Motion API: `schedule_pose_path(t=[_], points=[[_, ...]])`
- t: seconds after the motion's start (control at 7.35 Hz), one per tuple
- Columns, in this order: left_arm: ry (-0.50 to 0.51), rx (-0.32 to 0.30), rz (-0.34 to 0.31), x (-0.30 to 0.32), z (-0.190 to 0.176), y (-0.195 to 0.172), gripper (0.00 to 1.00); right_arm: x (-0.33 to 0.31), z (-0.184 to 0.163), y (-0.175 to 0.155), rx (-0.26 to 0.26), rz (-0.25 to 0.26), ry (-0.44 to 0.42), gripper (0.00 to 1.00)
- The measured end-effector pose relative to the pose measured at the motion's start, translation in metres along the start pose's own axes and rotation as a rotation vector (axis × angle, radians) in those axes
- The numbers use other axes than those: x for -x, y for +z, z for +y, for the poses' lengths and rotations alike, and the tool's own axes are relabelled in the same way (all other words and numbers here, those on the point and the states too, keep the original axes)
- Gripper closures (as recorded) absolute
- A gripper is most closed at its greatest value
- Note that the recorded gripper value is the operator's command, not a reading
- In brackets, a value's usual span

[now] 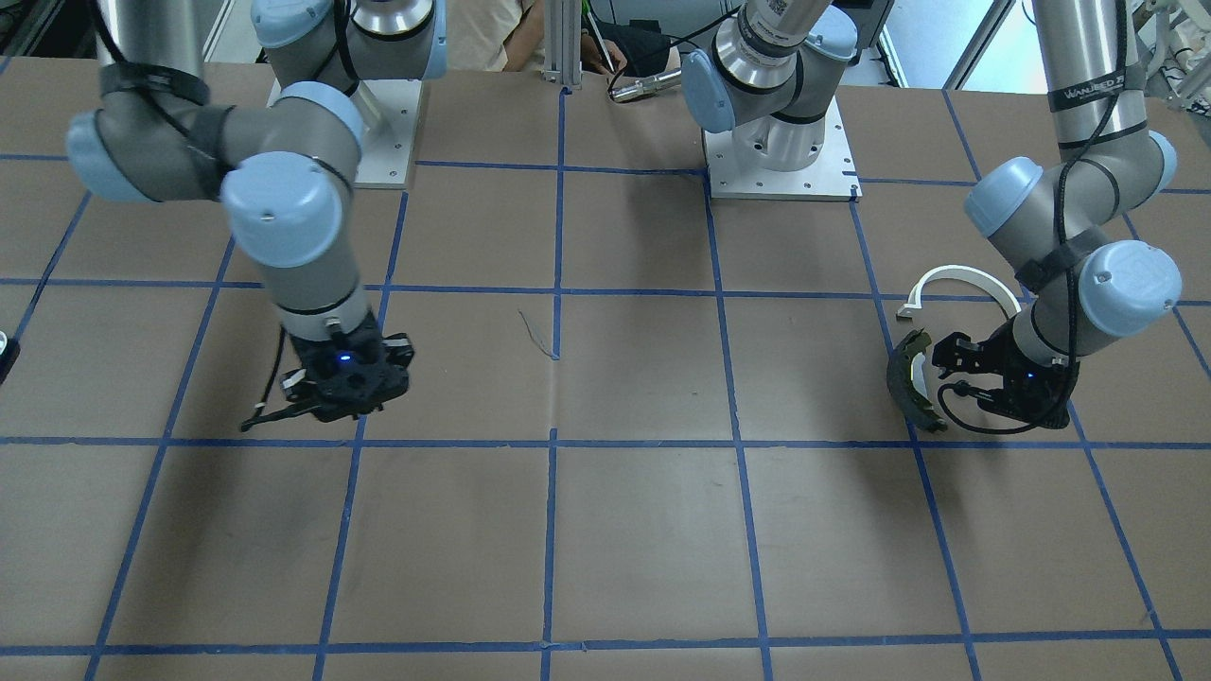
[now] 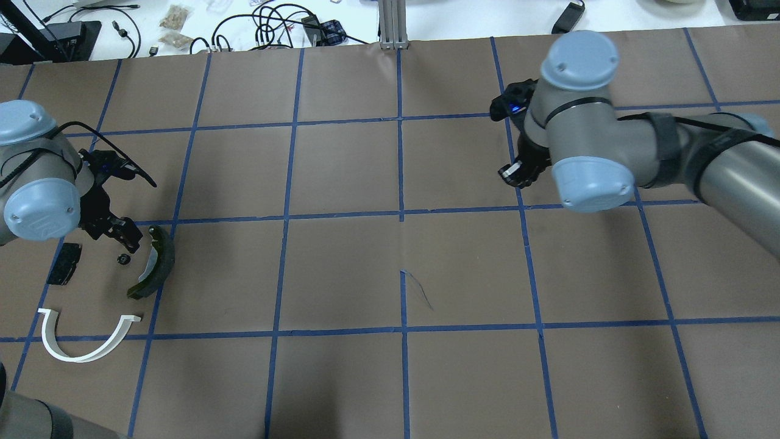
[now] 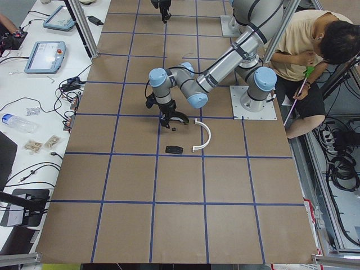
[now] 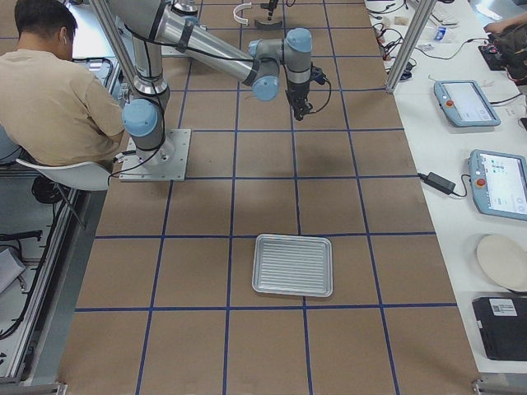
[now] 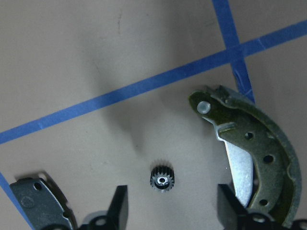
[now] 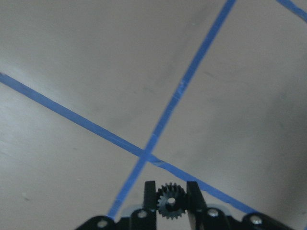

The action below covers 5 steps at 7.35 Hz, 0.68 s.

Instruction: Place bearing gear from tray to pile

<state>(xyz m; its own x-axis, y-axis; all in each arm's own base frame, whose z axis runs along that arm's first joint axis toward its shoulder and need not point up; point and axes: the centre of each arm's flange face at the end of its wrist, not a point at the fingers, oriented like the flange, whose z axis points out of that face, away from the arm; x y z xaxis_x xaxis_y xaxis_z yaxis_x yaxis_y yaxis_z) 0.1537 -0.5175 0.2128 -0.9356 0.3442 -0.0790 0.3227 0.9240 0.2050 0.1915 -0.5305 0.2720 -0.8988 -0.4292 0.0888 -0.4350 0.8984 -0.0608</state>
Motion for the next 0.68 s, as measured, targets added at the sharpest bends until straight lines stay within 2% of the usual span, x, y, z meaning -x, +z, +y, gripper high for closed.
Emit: schedule_pose_path(t=[0.14, 0.41, 0.54, 0.68], points=[[-0.002, -0.006, 0.0, -0.001, -0.001, -0.002, 0.03, 0.05, -0.009, 0.009, 0.007, -0.009, 0.064, 0.99], [0.001, -0.056, 0.022, -0.016, -0.008, -0.016, 0.02, 0.138, -0.026, 0.029, 0.018, -0.021, 0.181, 0.98], [-0.013, -0.079, 0.038, -0.03, -0.015, -0.023, 0.01, 0.177, -0.032, 0.039, 0.026, -0.024, 0.23, 0.86], [-0.042, -0.086, 0.047, -0.05, -0.025, -0.029, 0.01, 0.207, -0.035, 0.048, 0.033, -0.027, 0.263, 0.21]])
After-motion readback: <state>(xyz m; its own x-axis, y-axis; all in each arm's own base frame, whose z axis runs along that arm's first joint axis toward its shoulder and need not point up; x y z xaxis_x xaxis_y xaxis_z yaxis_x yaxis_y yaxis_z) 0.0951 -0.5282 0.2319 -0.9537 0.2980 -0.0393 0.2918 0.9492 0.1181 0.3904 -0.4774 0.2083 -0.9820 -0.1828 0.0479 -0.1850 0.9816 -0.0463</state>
